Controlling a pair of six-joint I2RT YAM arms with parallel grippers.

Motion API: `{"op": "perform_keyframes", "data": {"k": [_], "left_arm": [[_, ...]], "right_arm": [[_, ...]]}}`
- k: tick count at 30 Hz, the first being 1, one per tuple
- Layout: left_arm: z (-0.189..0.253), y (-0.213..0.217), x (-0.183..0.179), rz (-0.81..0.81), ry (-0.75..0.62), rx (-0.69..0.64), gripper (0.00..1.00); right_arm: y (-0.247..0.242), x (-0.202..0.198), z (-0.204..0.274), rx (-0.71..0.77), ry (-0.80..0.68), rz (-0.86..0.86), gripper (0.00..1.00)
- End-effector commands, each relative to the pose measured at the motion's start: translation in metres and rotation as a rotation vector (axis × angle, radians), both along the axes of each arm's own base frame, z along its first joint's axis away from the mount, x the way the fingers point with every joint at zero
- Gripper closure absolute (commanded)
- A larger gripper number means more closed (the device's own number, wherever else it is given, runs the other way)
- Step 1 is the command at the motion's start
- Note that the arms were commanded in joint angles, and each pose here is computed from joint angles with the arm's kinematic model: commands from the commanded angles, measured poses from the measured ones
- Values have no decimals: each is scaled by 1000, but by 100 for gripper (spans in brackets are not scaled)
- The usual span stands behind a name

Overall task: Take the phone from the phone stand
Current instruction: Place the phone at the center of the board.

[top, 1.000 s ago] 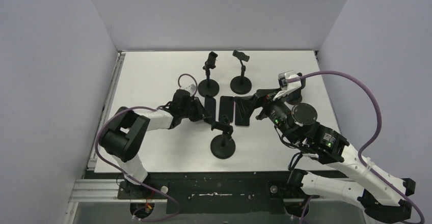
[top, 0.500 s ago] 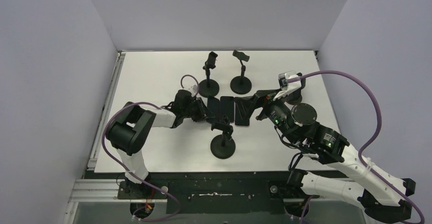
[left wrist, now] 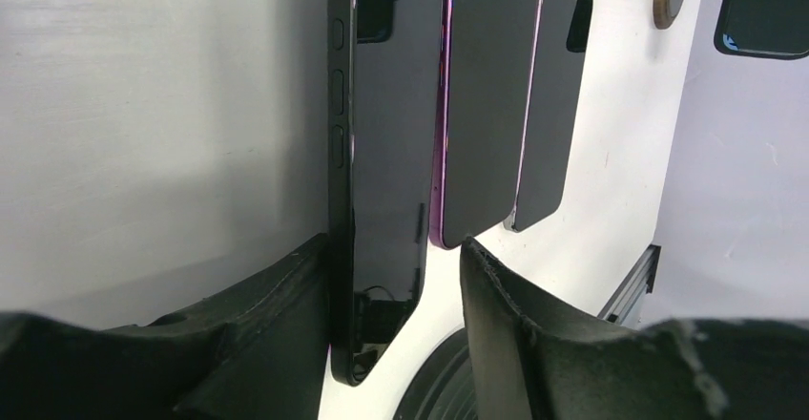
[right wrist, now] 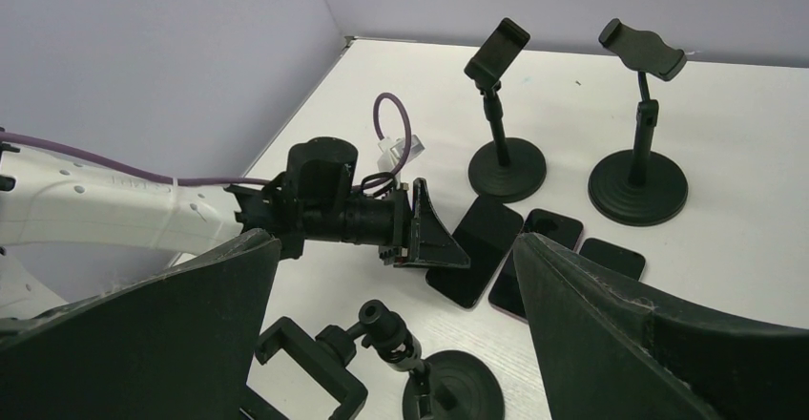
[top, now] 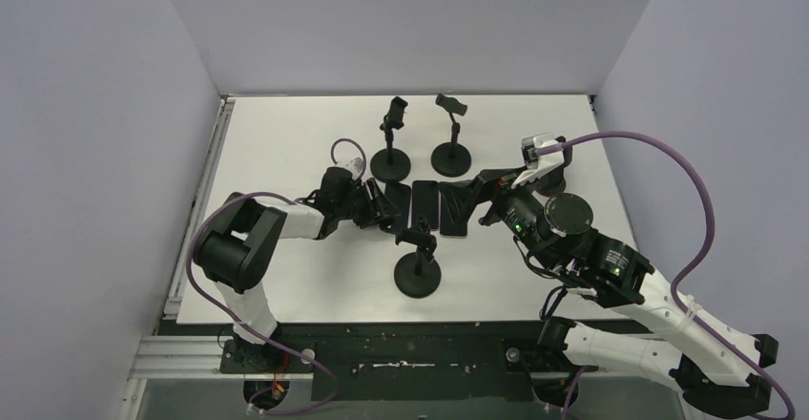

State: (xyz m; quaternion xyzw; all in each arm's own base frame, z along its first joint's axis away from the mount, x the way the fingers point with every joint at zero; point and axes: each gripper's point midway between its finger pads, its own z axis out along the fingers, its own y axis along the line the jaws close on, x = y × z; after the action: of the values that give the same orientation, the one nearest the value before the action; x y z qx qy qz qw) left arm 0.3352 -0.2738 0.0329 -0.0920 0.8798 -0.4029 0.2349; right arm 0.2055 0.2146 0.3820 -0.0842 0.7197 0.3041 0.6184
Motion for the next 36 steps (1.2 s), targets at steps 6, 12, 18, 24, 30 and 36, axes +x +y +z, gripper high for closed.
{"op": "perform_keyframes", "data": {"k": [6,12,18,24,30,36], "left_arm": [[12,10,2,15,-53,14,47],[16,16,-1,22,-64,37,46],[19,20,-4,15,-80,57,45],[48,32,1,70,-158,81,45],[124,82,-1,181,-446,226,31],[216,112,-40,301,-841,54,3]], "right_arm": [[-4,2,2,10,2,-26,0],[-1,3,-1,7,8,-23,0],[0,3,-1,9,11,-21,0],[1,4,-1,6,14,-22,0],[-6,4,2,-17,-9,-35,0],[-1,-11,-2,-59,-77,79,1]]}}
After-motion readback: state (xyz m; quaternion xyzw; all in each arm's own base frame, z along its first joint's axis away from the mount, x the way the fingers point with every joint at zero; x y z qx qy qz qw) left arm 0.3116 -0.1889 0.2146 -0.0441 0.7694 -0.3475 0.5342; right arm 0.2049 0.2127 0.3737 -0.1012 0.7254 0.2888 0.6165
